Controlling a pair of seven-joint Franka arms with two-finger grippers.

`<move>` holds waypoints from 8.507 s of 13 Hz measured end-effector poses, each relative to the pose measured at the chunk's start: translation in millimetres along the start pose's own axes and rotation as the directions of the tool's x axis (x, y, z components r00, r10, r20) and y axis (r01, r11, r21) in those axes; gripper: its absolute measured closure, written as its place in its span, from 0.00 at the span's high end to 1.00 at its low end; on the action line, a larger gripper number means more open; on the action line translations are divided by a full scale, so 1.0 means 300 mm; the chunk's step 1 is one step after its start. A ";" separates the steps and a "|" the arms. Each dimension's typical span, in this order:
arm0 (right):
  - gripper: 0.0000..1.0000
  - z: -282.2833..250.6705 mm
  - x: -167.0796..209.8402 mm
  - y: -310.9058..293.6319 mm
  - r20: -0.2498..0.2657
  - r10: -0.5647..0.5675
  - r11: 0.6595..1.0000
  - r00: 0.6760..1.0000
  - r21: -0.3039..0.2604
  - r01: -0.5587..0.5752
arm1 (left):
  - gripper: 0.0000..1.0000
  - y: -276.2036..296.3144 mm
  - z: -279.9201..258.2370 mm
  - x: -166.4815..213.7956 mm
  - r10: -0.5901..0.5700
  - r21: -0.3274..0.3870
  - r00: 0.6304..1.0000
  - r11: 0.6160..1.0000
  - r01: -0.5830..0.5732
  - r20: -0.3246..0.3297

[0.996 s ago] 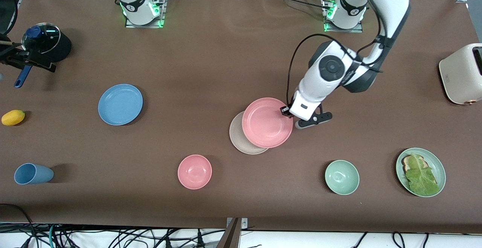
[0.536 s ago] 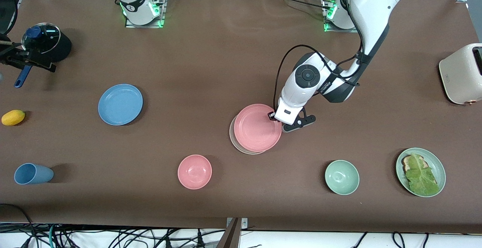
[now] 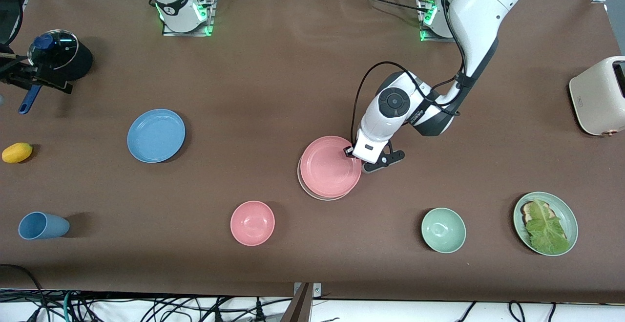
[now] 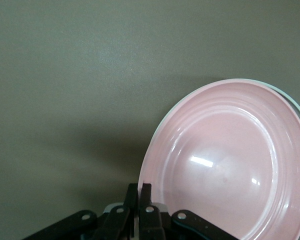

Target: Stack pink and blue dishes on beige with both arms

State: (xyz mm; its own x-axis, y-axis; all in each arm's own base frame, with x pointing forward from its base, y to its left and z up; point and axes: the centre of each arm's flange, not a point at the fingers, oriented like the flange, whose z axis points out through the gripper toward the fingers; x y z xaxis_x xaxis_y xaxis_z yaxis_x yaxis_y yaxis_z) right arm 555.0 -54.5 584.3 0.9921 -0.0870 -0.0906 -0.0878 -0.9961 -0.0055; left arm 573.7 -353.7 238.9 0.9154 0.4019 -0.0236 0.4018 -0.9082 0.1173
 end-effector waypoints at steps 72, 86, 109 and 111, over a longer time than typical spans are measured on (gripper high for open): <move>0.04 0.915 0.284 -0.938 0.126 -0.028 0.963 0.992 0.270 -0.007 | 1.00 -0.937 -1.190 0.503 0.416 0.068 0.897 0.901 -0.429 0.147; 0.04 1.182 0.198 -1.559 0.043 0.131 0.905 0.990 0.402 -0.137 | 1.00 -0.933 -1.186 0.496 0.418 0.067 0.894 0.899 -0.432 0.160; 1.00 0.347 0.317 -0.510 0.122 -0.047 0.999 0.991 0.020 0.045 | 1.00 -0.926 -1.190 0.492 0.422 0.067 0.893 0.898 -0.436 0.158; 1.00 0.220 0.279 -0.413 0.080 -0.047 0.997 0.996 -0.052 0.051 | 1.00 -0.924 -1.192 0.490 0.423 0.066 0.892 0.897 -0.437 0.157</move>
State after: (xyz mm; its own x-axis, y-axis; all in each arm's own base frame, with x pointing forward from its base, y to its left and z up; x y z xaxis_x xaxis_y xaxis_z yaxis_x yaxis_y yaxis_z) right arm 643.1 62.6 511.7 0.9848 -0.0392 -0.1692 -0.0325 -0.9986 0.0418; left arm 587.7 -1.1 558.0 0.9909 -0.0441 -0.1268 -0.0381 -0.9980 0.0496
